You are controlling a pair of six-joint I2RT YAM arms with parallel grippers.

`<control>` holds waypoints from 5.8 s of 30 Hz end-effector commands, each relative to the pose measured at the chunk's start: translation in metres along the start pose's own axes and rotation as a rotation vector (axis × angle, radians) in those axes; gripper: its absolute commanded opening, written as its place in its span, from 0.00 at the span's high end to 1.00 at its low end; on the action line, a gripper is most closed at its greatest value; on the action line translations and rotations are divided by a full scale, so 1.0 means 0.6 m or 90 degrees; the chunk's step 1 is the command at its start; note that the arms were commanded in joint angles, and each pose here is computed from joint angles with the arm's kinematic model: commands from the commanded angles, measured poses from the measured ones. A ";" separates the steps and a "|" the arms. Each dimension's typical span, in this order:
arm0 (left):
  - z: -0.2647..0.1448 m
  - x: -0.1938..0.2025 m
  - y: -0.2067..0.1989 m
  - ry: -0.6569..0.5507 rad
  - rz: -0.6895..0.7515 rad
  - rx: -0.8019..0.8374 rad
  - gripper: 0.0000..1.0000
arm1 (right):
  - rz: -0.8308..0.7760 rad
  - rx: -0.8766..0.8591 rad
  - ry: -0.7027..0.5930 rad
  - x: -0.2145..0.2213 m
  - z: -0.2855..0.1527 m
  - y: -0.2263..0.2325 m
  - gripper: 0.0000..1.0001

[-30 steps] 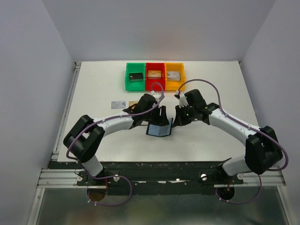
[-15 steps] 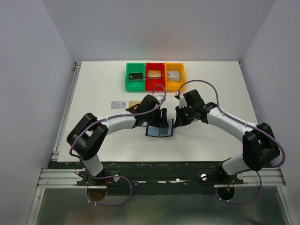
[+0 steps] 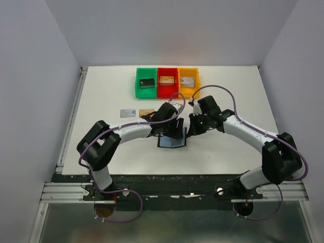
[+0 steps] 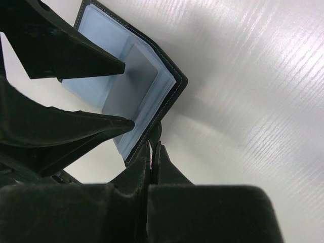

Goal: Take the credit cards out of the card holder
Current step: Remove the credit card from the card holder.

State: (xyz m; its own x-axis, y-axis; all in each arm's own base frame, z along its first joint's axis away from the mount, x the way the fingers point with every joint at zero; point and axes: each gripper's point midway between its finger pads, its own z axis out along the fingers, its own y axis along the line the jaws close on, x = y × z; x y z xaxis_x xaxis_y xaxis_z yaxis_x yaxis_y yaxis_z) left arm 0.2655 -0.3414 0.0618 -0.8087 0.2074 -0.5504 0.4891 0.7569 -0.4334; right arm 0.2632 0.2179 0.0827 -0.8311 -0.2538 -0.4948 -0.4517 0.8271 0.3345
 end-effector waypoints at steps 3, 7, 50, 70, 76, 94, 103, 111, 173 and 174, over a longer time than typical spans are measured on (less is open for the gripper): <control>0.009 0.003 0.014 0.014 0.020 -0.047 0.34 | 0.002 -0.003 -0.010 -0.018 -0.004 0.002 1.00; 0.011 0.000 0.010 0.013 0.025 -0.052 0.33 | 0.002 -0.005 -0.009 -0.019 -0.005 0.003 1.00; -0.020 -0.002 0.066 -0.015 0.023 -0.217 0.34 | -0.002 -0.021 -0.018 -0.018 -0.011 0.011 0.99; -0.059 -0.020 0.096 -0.066 -0.009 -0.266 0.33 | -0.007 -0.013 -0.015 -0.015 -0.014 0.007 1.00; -0.080 -0.022 0.120 -0.081 -0.039 -0.278 0.33 | -0.011 -0.010 -0.013 -0.015 -0.014 0.006 1.00; -0.141 -0.049 0.140 -0.178 -0.141 -0.182 0.34 | -0.061 0.060 0.042 -0.023 0.009 -0.034 1.00; -0.110 -0.087 0.063 -0.195 -0.122 0.019 0.36 | -0.067 0.119 0.080 -0.023 0.033 -0.068 0.97; -0.107 -0.078 0.072 -0.185 -0.132 0.004 0.37 | -0.048 0.206 0.057 -0.036 -0.001 -0.095 0.53; -0.023 0.012 0.125 -0.164 -0.212 -0.039 1.00 | 0.222 -0.173 -0.030 -0.011 0.145 0.045 0.61; -0.022 0.014 0.127 -0.162 -0.213 -0.041 1.00 | 0.223 -0.174 -0.029 -0.010 0.144 0.045 0.60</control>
State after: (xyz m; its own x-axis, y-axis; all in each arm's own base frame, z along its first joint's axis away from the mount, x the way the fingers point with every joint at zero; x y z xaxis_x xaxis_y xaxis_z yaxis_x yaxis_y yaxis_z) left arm 0.2860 -0.2738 0.0357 -0.8074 -0.2047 -0.5534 0.2058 0.7813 -0.5892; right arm 0.2793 0.2882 0.0317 -0.9398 0.0298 -0.3403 -0.2313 0.6775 0.6982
